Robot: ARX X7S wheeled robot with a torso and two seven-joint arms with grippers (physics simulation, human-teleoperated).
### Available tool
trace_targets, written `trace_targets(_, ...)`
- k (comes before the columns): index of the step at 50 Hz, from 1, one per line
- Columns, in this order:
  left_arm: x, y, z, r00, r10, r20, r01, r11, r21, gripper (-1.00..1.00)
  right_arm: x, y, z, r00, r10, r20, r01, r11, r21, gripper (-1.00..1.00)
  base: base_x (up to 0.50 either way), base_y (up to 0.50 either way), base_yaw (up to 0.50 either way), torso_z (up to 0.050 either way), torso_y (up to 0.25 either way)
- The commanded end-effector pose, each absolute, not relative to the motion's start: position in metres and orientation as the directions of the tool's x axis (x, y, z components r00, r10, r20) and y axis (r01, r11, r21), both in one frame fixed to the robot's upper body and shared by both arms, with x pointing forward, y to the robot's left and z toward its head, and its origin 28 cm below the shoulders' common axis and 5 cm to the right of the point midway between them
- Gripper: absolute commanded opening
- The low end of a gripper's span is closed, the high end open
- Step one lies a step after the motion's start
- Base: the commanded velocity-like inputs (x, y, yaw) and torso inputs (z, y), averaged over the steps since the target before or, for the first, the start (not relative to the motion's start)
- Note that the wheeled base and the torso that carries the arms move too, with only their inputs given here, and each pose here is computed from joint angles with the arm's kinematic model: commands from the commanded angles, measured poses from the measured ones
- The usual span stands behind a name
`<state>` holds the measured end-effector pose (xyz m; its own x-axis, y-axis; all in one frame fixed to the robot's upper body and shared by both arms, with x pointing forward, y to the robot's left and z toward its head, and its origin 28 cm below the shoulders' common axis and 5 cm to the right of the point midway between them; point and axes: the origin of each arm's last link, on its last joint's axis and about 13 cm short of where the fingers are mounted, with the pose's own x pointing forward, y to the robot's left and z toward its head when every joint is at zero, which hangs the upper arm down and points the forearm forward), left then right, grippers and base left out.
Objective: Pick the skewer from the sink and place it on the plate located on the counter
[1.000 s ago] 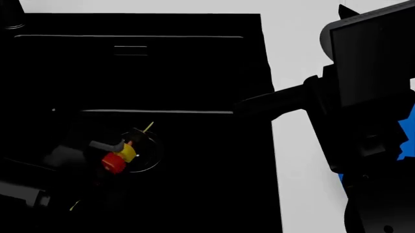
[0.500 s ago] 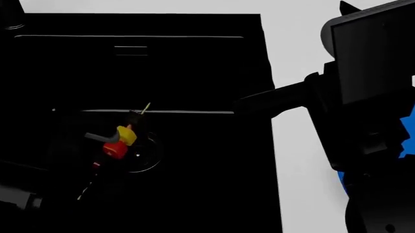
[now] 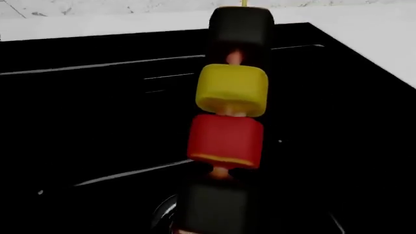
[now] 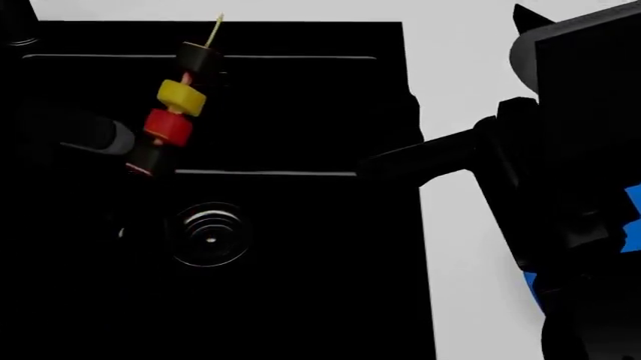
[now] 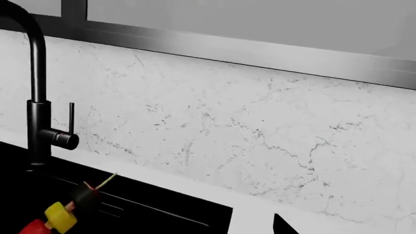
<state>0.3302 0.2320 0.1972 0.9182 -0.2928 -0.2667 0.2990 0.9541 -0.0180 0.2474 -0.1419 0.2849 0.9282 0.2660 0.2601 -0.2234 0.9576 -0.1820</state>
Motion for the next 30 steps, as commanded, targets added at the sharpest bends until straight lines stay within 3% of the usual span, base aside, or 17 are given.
trace_targets(1, 0.28, 0.218, 0.181, 0.872, -0.413, -0.261, 0.428, 0.904, 0.0, -1.0, 0.244, -0.145, 0.288, 0.91, 0.316, 0.269, -0.285, 0.947, -0.151, 1.0, -0.01, 0.0, 0.0, 0.0, -0.011)
trace_targets(16, 0.272, 0.208, 0.21, 0.808, -0.581, -0.097, 0.571, 0.813, -0.111, -1.0, 0.243, -0.147, 0.288, 0.863, 0.444, 0.243, -0.44, 0.895, -0.073, 1.0, 0.0, 0.0, 0.0, 0.0, 0.0)
trace_targets(30, 0.273, 0.209, 0.231, 0.79, -0.613, -0.018, 0.605, 0.784, -0.142, -1.0, 0.24, -0.154, 0.282, 0.816, 0.537, 0.212, -0.55, 0.835, 0.004, 1.0, 0.0, 0.0, 0.0, 0.0, 0.0)
